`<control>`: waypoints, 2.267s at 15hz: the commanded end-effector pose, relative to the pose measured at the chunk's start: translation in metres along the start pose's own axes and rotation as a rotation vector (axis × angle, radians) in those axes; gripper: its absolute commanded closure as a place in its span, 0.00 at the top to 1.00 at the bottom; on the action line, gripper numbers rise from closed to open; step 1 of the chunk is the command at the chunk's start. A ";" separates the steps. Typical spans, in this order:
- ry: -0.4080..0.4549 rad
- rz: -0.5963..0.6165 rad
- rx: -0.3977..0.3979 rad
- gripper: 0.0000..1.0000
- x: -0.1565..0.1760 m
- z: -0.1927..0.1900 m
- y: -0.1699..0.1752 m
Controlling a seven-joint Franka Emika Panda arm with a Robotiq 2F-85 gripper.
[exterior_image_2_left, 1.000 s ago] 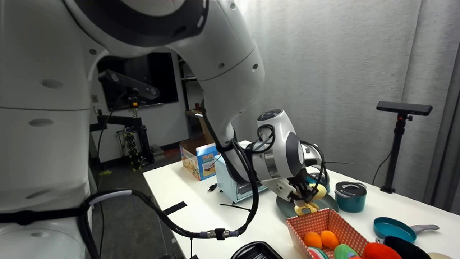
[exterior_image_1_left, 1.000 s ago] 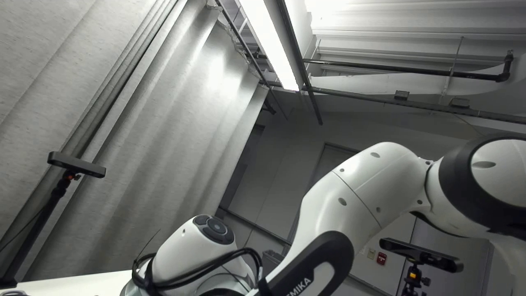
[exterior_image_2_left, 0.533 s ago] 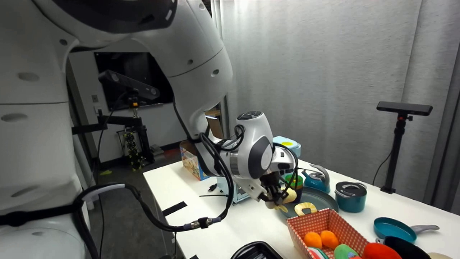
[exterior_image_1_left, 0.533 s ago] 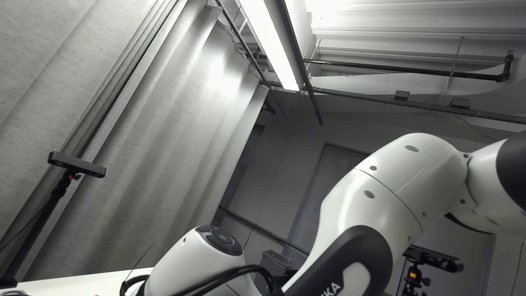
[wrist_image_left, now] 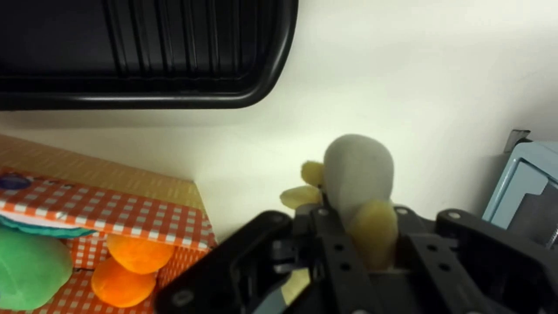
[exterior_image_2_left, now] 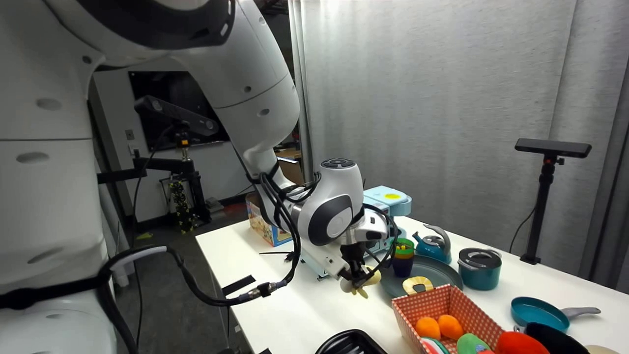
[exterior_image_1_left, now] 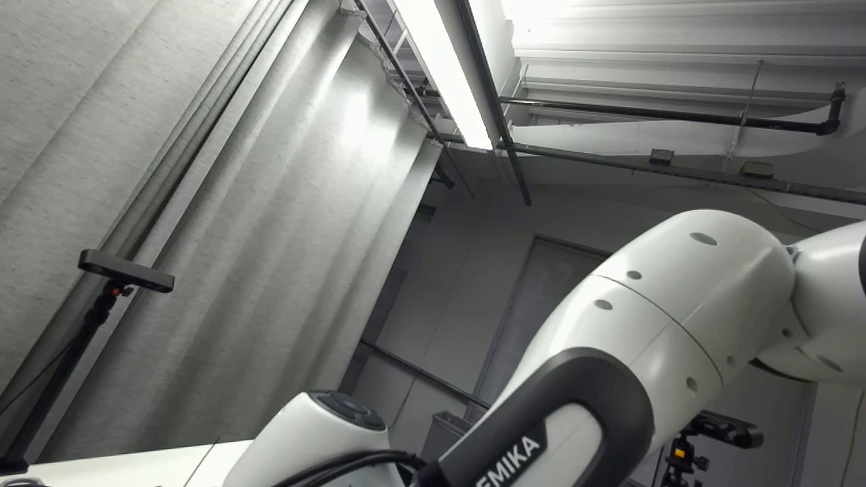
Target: Put the orange object in the brown box, then remove the purple and yellow objects and put them on the table
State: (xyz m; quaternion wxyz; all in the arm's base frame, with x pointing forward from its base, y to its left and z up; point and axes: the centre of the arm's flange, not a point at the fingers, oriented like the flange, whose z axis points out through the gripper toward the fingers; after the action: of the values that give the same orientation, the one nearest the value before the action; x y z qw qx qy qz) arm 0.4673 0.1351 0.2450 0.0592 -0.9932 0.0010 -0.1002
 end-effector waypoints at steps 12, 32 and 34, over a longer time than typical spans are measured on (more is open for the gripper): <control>-0.048 -0.177 0.058 1.00 0.053 0.020 0.035; 0.152 -0.172 -0.180 1.00 0.061 -0.085 0.068; 0.152 -0.185 -0.159 1.00 0.070 -0.075 0.074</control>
State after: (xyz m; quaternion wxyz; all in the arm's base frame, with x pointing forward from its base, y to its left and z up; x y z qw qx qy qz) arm 0.5219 0.0517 0.3237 -0.0296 -0.9801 -0.0781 -0.1799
